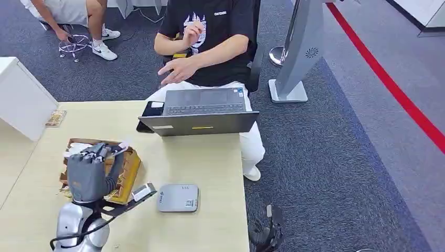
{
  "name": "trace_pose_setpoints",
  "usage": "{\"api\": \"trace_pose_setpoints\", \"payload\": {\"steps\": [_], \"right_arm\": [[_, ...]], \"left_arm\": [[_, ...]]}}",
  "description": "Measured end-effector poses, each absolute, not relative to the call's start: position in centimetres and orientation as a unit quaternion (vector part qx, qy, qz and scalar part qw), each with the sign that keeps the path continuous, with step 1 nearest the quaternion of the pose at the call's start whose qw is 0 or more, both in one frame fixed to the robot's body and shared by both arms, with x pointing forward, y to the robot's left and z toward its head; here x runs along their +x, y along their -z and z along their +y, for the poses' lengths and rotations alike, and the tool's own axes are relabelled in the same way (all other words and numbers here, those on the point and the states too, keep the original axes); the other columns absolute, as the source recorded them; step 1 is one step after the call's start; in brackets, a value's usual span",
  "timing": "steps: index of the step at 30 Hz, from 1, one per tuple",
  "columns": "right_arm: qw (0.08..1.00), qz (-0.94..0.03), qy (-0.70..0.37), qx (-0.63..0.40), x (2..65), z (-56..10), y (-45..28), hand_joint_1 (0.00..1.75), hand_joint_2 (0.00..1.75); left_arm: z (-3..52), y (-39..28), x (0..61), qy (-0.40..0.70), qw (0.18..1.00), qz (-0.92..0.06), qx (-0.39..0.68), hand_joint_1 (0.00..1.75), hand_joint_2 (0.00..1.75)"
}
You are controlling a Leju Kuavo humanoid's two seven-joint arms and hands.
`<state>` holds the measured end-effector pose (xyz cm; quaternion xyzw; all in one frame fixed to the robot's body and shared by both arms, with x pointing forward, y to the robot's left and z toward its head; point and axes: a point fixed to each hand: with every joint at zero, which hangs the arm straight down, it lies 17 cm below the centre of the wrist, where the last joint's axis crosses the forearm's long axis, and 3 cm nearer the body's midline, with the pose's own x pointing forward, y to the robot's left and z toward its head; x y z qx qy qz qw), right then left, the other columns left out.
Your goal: Pass the card to the sensor for recognition and then transmit it.
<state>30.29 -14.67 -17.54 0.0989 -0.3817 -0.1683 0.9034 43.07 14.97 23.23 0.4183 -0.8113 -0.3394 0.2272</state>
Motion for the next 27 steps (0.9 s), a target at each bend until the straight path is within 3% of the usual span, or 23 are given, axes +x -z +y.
{"api": "trace_pose_setpoints", "payload": {"steps": [6, 12, 22, 23, 24, 27], "right_arm": [[0.901, -0.392, 0.153, 0.108, 30.9, -14.1, 17.0, 0.0, 1.75], [0.899, -0.395, 0.143, 0.12, 31.2, -13.4, 16.6, 0.0, 1.75], [0.898, -0.399, 0.136, 0.125, 31.2, -13.1, 16.4, 0.0, 1.75], [0.898, -0.399, 0.135, 0.125, 31.2, -13.1, 16.4, 0.0, 1.75], [0.898, -0.399, 0.135, 0.125, 31.2, -13.1, 16.4, 0.0, 1.75], [0.898, -0.4, 0.134, 0.125, 31.2, -13.1, 16.4, 0.0, 1.75]], "left_arm": [[17.6, -29.2, 50.0, 0.349, 0.198, -0.792, 0.461, 1.75, 1.75], [21.6, -30.9, 56.6, 0.385, 0.2, -0.739, 0.515, 1.75, 1.75], [24.7, -28.2, 58.7, 0.405, 0.233, -0.716, 0.519, 1.75, 1.75], [24.8, -28.0, 58.7, 0.407, 0.235, -0.714, 0.519, 1.54, 1.75], [24.9, -27.8, 58.8, 0.408, 0.237, -0.714, 0.518, 0.0, 1.75], [25.0, -27.6, 58.7, 0.407, 0.24, -0.717, 0.513, 0.0, 1.75]]}}
